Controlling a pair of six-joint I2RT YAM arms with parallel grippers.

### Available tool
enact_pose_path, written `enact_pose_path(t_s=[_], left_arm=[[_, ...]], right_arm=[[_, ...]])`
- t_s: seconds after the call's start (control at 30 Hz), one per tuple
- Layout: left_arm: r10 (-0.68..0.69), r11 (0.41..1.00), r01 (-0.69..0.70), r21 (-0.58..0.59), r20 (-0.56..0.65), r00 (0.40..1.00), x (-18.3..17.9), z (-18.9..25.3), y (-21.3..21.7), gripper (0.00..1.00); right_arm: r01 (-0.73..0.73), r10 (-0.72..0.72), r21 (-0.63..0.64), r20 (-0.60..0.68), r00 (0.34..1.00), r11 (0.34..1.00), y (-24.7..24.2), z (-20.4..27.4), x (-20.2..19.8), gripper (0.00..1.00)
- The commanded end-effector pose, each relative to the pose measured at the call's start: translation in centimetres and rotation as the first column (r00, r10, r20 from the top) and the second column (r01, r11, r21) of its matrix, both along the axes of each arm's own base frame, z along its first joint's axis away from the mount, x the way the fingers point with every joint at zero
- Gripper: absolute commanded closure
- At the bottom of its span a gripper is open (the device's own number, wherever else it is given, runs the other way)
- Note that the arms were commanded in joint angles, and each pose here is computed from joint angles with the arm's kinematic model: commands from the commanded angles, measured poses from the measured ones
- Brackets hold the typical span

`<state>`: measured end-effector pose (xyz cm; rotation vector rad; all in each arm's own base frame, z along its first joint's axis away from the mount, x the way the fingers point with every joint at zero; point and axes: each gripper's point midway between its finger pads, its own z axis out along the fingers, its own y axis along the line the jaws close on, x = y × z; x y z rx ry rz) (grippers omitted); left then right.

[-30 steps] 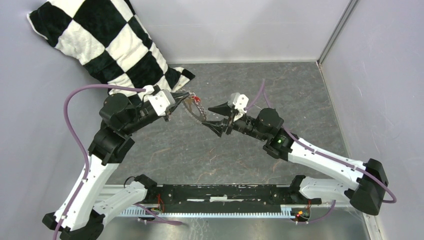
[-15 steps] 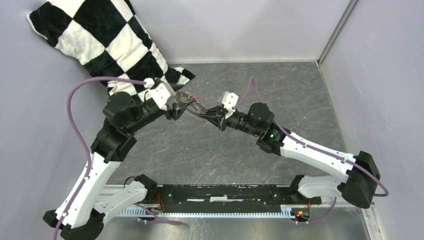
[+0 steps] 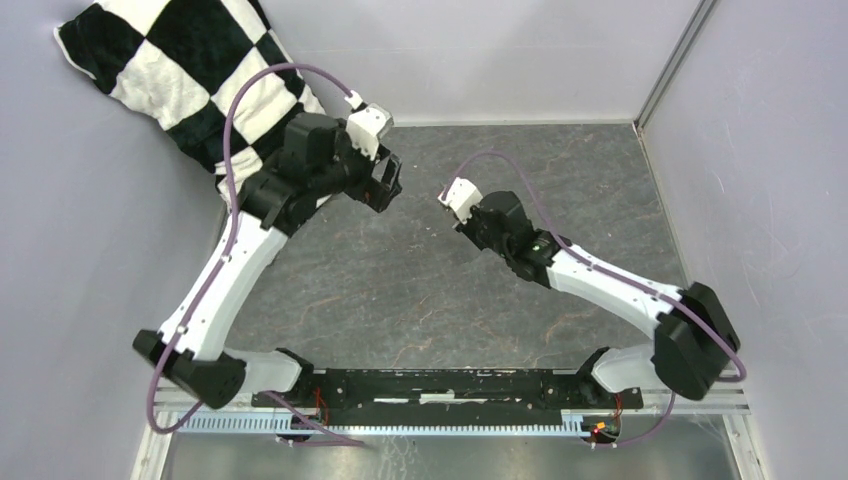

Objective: Put the keys on the keyring

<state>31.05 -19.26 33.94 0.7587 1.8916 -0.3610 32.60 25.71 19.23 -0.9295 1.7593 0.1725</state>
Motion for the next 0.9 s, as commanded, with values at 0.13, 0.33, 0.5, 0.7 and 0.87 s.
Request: enact_pose_path(t_s=[0.13, 0.33, 0.5, 0.7, 0.87], left_arm=[[0.161, 0.987, -0.151, 0.058, -0.29, 0.943, 2.5, -1.4, 6.6, 0.0], [0.211, 0.977, -0.192, 0.09, -0.328, 0.921, 3.5, -4.8, 10.5, 0.0], [0.221, 0.974, -0.198, 0.107, -0.288, 0.932, 2.9, -6.9, 11.3, 0.0], [0.232, 0.972, -0.213, 0.099, -0.27, 0.934, 2.8, -8.5, 11.9, 0.0], [0.243, 0.97, -0.233, 0.07, -0.254, 0.936, 3.1, -9.7, 12.1, 0.0]], right_arm=[[0.197, -0.182, -0.351, 0.077, 0.98, 0.915, -4.6, -5.5, 2.0, 0.99], [0.159, -0.111, -0.575, 0.119, 0.987, 0.803, -2.4, -9.8, 0.9, 0.98], [0.075, -0.047, -0.599, 0.063, 0.997, 0.797, 0.5, -12.7, -1.1, 0.91], [-0.081, 0.049, -0.473, -0.081, 0.995, 0.877, 3.2, -14.1, -4.4, 0.09], [-0.072, 0.037, -0.34, -0.109, 0.993, 0.938, 1.9, -12.2, -4.8, 0.02]])
